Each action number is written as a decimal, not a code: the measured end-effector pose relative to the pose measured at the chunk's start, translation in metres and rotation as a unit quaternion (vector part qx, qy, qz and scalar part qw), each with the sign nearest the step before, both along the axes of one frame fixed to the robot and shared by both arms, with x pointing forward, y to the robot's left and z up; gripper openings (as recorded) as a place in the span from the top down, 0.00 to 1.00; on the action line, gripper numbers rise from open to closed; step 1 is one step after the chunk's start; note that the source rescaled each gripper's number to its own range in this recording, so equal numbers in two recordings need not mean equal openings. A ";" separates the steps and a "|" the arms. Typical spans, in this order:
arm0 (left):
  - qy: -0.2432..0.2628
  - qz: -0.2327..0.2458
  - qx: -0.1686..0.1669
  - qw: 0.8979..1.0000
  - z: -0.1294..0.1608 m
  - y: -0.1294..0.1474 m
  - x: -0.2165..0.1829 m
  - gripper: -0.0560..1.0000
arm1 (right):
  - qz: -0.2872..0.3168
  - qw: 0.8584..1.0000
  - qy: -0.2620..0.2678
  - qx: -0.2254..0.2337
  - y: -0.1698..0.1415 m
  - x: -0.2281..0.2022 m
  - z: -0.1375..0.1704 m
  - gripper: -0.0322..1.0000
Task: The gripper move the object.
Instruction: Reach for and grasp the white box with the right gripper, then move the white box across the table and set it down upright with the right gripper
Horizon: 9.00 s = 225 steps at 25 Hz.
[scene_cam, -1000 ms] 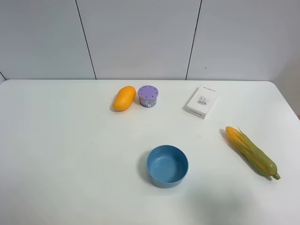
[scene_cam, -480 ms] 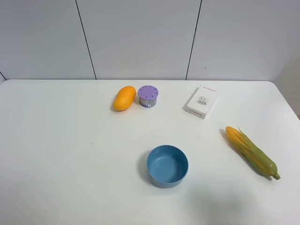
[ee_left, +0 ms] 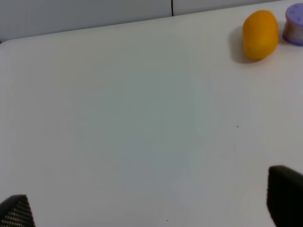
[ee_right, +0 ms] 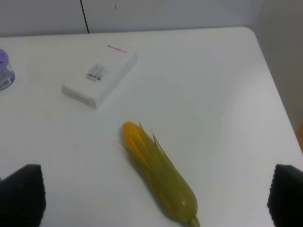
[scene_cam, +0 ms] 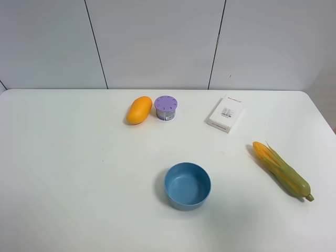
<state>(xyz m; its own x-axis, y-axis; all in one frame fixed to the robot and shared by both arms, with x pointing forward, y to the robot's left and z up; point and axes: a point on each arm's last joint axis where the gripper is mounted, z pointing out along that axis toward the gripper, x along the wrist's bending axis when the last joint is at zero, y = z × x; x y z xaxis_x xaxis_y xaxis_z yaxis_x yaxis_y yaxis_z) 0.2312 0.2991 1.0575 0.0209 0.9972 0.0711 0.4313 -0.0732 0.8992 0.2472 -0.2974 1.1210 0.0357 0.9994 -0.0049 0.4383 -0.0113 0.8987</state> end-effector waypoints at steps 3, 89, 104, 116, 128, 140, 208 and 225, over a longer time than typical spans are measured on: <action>0.000 0.000 0.000 1.000 0.000 0.000 0.000 0.00 | -0.002 1.000 0.002 0.005 -0.001 0.014 0.028 0.20; 0.000 0.000 0.000 1.000 0.000 0.000 0.000 0.00 | -0.186 0.862 0.443 0.165 0.073 0.463 -0.149 0.23; 0.000 0.000 0.000 1.000 0.000 0.000 0.000 0.00 | -0.196 0.846 0.464 0.176 0.077 0.468 -0.182 0.23; 0.000 0.000 0.000 1.000 0.000 0.000 0.000 0.00 | -0.192 0.855 0.447 0.183 0.077 0.475 -0.190 0.23; 0.000 0.000 0.000 1.000 0.000 0.000 0.000 0.00 | -0.189 0.854 0.448 0.186 0.083 0.480 -0.217 0.23; 0.000 0.000 0.000 1.000 0.000 0.000 0.000 0.00 | -0.190 0.850 0.455 0.188 0.084 0.482 -0.232 0.29; 0.000 0.000 0.000 1.000 0.000 0.000 0.000 0.00 | 0.495 0.761 0.358 -0.219 0.370 0.320 -0.184 0.97; 0.000 0.000 0.000 1.000 0.000 0.000 0.000 0.00 | 0.490 0.748 0.386 -0.227 0.373 0.323 -0.230 0.97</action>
